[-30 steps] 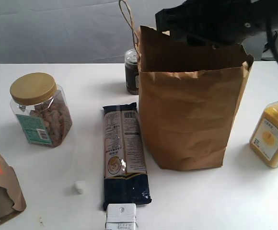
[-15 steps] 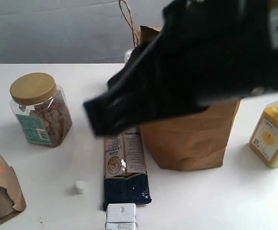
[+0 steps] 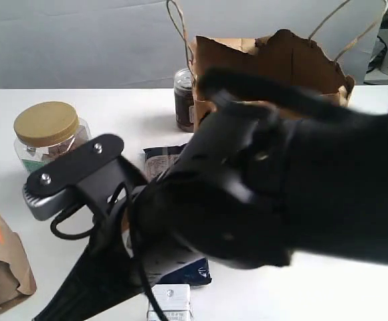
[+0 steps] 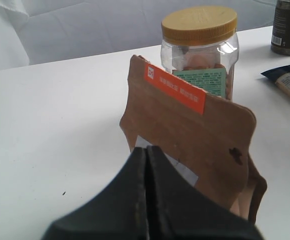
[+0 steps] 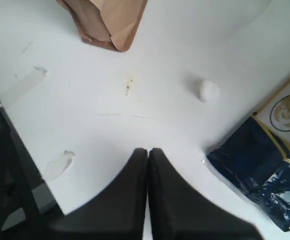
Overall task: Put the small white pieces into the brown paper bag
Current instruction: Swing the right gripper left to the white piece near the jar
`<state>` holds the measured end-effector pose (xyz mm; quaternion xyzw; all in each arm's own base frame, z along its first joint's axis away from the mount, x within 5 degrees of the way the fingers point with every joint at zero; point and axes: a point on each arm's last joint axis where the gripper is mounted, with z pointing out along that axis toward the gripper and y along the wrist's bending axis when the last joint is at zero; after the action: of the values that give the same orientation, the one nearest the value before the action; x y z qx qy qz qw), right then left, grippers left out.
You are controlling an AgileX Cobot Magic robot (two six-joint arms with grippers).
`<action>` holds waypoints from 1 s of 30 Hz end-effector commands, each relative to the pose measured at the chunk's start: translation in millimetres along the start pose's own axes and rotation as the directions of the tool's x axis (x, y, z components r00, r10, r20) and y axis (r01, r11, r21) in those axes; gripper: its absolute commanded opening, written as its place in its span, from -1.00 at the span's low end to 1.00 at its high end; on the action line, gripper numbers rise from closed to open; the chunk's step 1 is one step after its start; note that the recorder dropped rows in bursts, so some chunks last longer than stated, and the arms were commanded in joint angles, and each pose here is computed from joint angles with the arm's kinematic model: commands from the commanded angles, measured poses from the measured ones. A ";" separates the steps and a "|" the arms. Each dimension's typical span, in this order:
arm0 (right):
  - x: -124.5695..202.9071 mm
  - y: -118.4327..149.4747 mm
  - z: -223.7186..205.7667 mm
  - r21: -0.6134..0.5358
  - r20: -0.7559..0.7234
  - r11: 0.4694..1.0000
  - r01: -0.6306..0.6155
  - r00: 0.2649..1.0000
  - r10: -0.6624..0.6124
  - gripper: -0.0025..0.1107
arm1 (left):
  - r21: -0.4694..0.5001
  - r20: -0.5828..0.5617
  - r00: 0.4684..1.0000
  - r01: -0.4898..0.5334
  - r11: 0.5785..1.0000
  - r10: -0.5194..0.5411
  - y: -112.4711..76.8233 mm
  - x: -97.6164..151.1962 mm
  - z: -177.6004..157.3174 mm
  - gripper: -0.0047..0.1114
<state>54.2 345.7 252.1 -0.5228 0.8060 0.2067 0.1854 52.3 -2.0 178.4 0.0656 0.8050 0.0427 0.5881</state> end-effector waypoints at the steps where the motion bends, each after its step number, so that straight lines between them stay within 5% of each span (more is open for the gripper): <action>1: 2.4 -2.3 34.0 0.007 -0.016 1.000 -0.022 1.000 0.022 -0.72 | 0.009 0.009 1.000 0.008 1.000 -0.008 -0.7 0.1 0.1 -0.92; 8: 2.8 -21.3 58.2 0.038 -0.035 0.994 -0.103 0.994 0.105 -0.20 | 0.009 0.009 1.000 0.008 1.000 -0.008 -0.7 0.1 0.1 -0.92; 30: -29.4 -28.5 131.5 0.106 -0.167 0.984 -0.144 0.973 0.160 -0.18 | 0.009 0.009 1.000 0.008 1.000 -0.008 -0.7 0.1 0.1 -0.92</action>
<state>99.5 423.1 159.8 -0.4636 0.8646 0.1485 0.1247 52.3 -2.0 178.4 0.0656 0.8050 0.0427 0.5881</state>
